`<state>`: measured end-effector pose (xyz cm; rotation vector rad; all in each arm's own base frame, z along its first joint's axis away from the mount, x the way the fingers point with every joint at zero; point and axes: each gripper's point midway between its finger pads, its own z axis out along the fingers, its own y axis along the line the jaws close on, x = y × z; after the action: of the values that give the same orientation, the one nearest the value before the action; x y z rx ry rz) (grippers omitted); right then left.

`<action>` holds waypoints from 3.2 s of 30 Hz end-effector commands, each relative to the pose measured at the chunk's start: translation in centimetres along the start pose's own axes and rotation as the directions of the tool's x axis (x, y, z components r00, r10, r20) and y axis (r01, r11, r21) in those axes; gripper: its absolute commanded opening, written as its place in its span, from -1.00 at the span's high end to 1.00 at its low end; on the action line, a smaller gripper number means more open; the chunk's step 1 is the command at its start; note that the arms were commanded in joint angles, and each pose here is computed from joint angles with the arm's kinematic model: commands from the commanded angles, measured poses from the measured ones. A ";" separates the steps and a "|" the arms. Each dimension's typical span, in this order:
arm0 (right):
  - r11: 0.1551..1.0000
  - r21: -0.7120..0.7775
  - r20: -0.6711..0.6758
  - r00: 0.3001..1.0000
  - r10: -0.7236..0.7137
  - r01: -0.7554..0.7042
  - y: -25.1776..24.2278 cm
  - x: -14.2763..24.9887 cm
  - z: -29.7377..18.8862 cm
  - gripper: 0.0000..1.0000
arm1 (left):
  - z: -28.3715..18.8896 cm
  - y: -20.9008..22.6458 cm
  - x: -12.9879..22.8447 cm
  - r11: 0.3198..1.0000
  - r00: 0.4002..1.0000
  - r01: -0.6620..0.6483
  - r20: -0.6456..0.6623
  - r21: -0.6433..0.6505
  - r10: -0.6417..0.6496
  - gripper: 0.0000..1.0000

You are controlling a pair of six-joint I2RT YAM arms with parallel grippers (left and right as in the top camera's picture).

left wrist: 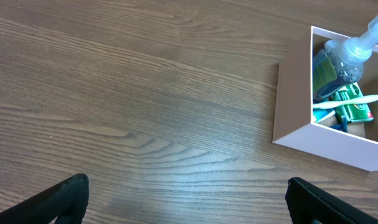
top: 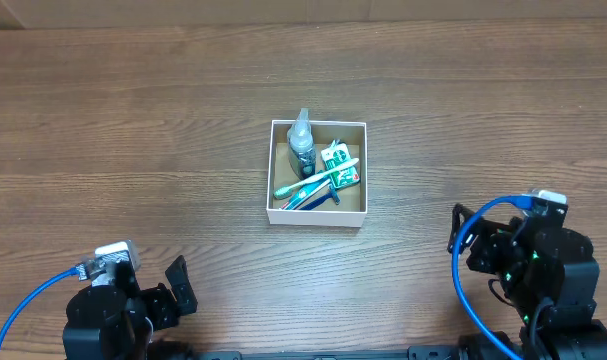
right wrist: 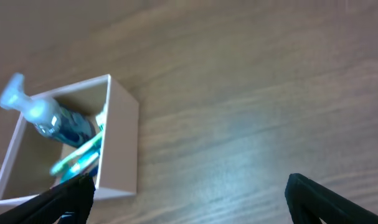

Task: Pack container

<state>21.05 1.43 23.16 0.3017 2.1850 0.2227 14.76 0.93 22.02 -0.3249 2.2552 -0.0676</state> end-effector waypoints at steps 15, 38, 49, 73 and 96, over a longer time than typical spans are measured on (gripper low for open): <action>0.975 -0.174 0.394 0.917 -0.057 0.135 0.4 2.5 1.4 -1.00 | 0.1 0.2 0.1 1.000 1.000 0.021 0.002 -0.012 -0.021 -1.00; 0.974 -0.130 0.553 0.829 -0.083 0.184 -0.9 2.8 6.5 -1.00 | 0.1 0.2 0.1 1.000 1.000 0.021 0.002 -0.012 -0.021 -1.00; 0.974 -0.130 0.553 0.829 -0.083 0.184 -0.9 2.8 6.5 -1.00 | 0.1 0.2 0.1 1.000 1.000 0.021 0.002 -0.012 -0.021 -0.99; 0.974 -0.130 0.553 0.829 -0.083 0.184 -0.9 2.8 6.5 -1.00 | 2.9 -1.2 -1.1 0.991 0.987 -0.123 0.114 0.053 0.116 -0.99; 0.974 -0.130 0.553 0.829 -0.083 0.184 -0.9 2.8 6.5 -1.00 | 8.6 -5.0 -3.4 0.913 0.647 -0.400 0.730 0.078 0.221 -1.00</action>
<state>24.57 1.78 17.09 0.0897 1.6027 0.2262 24.43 -2.07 20.47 0.0833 1.4653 -0.0663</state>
